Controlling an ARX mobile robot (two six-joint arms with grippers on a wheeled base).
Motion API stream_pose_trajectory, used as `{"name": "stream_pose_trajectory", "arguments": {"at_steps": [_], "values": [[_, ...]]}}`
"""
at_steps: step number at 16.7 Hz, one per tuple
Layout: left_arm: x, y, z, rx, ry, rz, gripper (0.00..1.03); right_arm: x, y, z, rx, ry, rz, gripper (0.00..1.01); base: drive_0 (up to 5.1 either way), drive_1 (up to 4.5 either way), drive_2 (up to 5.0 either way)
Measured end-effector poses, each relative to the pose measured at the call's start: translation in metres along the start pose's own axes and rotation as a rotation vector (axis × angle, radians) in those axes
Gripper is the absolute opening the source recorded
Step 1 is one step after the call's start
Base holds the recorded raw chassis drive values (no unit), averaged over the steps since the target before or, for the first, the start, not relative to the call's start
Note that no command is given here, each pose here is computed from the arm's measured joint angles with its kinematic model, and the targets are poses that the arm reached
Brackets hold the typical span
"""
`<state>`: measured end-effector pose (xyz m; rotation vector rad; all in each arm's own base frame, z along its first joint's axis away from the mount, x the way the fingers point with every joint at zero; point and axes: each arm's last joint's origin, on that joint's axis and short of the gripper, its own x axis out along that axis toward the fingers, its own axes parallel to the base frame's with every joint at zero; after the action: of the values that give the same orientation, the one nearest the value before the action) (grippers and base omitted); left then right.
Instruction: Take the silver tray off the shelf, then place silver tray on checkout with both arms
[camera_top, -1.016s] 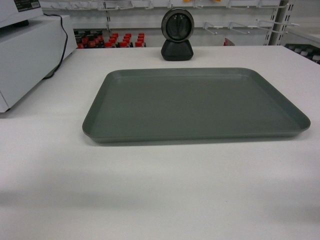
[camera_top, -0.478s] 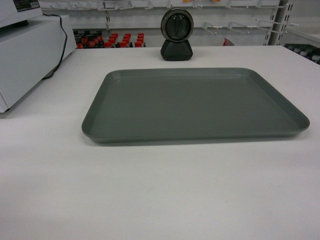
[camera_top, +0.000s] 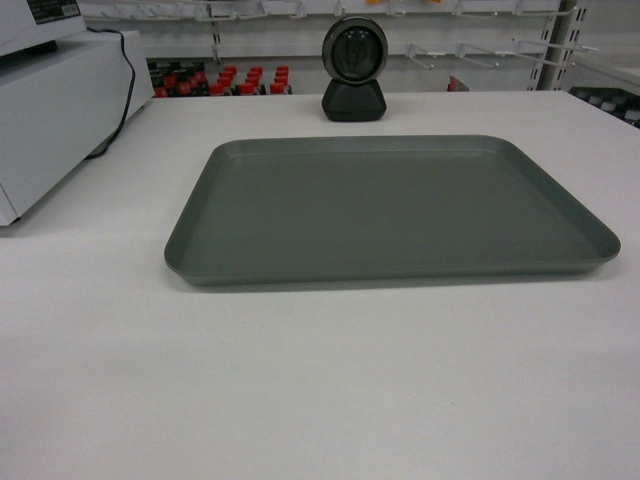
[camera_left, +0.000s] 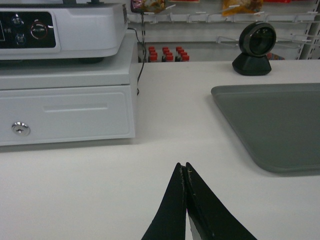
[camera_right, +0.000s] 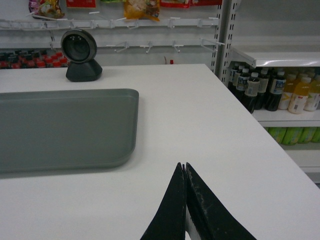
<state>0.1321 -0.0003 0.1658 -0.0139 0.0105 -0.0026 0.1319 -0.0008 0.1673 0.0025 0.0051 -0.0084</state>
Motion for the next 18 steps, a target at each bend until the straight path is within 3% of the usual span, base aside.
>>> {"name": "stream_pose_trajectory", "arguments": {"at_steps": [14,18], "values": [[-0.021,0.0,0.003,0.0,-0.022,0.0,0.02,-0.022,0.0,0.003,0.0,-0.021,0.0,0.02,0.0,0.0,0.0],[-0.025,0.0,0.002,0.0,-0.012,0.0,0.02,-0.028,0.0,-0.001,0.0,0.014,0.0,0.02,0.0,0.0,0.0]]}}
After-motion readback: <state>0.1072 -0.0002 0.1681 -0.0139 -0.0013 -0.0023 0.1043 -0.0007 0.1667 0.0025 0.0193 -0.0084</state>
